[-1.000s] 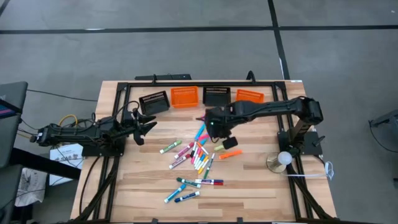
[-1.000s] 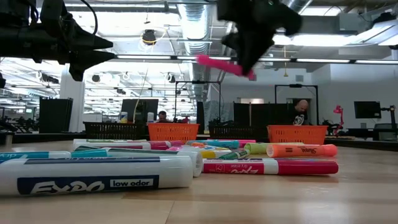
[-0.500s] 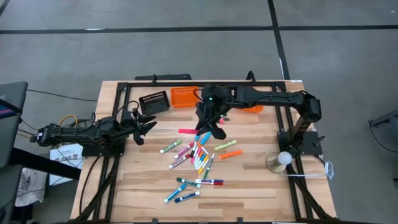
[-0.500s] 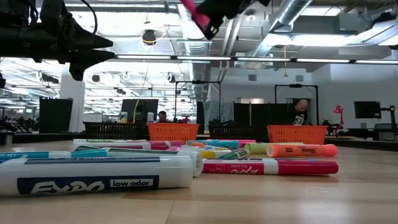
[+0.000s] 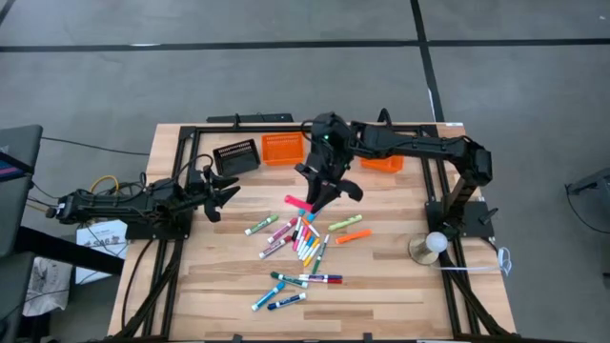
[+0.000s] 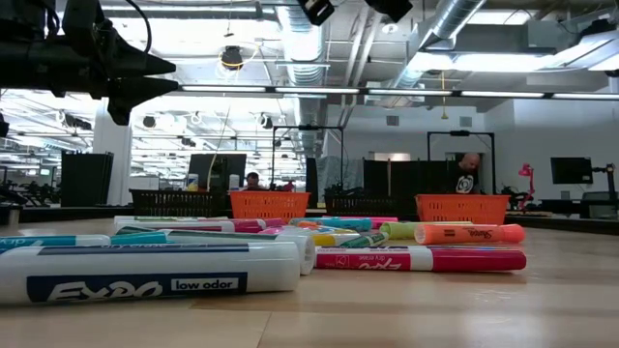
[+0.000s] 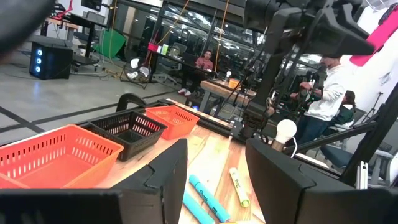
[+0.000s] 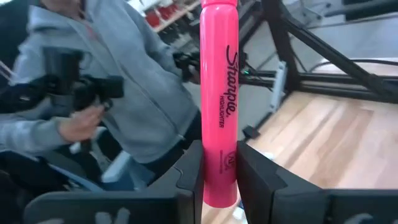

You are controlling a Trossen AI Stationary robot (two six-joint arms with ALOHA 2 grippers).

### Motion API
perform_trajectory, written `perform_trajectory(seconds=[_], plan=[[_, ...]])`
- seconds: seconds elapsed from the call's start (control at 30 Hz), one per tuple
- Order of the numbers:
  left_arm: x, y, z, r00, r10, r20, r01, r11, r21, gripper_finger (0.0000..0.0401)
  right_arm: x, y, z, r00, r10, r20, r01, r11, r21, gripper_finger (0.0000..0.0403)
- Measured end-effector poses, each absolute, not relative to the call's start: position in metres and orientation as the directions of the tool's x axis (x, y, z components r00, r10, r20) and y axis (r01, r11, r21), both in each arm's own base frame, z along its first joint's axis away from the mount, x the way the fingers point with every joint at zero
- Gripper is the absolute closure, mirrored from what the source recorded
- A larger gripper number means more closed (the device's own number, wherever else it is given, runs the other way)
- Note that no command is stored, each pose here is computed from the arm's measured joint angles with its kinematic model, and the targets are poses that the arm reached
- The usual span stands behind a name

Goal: Pick & Place Markers
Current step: Put the bottom pink highlighter into the left black bin

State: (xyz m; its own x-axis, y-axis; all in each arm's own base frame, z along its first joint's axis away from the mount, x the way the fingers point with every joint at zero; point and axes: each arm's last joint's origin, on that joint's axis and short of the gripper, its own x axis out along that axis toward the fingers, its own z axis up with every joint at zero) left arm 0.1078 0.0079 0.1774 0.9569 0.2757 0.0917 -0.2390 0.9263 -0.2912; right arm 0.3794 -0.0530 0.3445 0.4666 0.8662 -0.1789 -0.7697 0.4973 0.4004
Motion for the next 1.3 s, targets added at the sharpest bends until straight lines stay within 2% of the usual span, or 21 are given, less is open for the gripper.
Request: perform_trajectory(seconds=[0.2, 0.3, 0.4, 0.47, 0.63, 0.8, 0.97, 1.07, 1.3], plan=[[0.108, 0.008, 0.177, 0.957, 0.276, 0.092, -0.239, 0.926, -0.291, 0.0238, 0.379, -0.053, 0.344, 0.471, 0.862, -0.186, -0.761, 0.504, 0.408, 0.0340], [0.108, 0.008, 0.177, 0.957, 0.276, 0.092, -0.239, 0.926, -0.291, 0.0238, 0.381, -0.055, 0.342, 0.544, 0.803, -0.243, -0.685, 0.593, 0.423, 0.0340], [0.108, 0.008, 0.177, 0.957, 0.276, 0.092, -0.239, 0.926, -0.291, 0.0238, 0.383, -0.058, 0.335, 0.666, 0.636, -0.388, -0.491, 0.767, 0.414, 0.0339], [0.108, 0.008, 0.178, 0.957, 0.276, 0.093, -0.239, 0.926, -0.292, 0.0238, 0.382, -0.059, 0.329, 0.708, 0.502, -0.497, -0.373, 0.863, 0.341, 0.0339], [0.108, 0.008, 0.178, 0.956, 0.276, 0.098, -0.237, 0.926, -0.293, 0.0238, 0.382, -0.055, 0.320, 0.726, 0.170, -0.667, -0.159, 0.984, 0.079, 0.0339], [0.108, 0.008, 0.178, 0.956, 0.276, 0.099, -0.237, 0.926, -0.293, 0.0238, 0.384, -0.049, 0.319, 0.712, -0.092, -0.696, -0.039, 0.985, -0.170, 0.0339], [0.108, 0.008, 0.178, 0.956, 0.276, 0.103, -0.236, 0.926, -0.294, 0.0238, 0.384, -0.039, 0.320, 0.683, -0.263, -0.681, 0.018, 0.939, -0.344, 0.0339], [0.108, 0.008, 0.179, 0.955, 0.276, 0.105, -0.235, 0.926, -0.295, 0.0238, 0.385, -0.034, 0.320, 0.673, -0.313, -0.670, 0.041, 0.921, -0.388, 0.0339], [0.108, 0.008, 0.180, 0.955, 0.276, 0.113, -0.233, 0.926, -0.296, 0.0238, 0.387, -0.033, 0.323, 0.704, -0.306, -0.641, 0.052, 0.922, -0.383, 0.0339]])
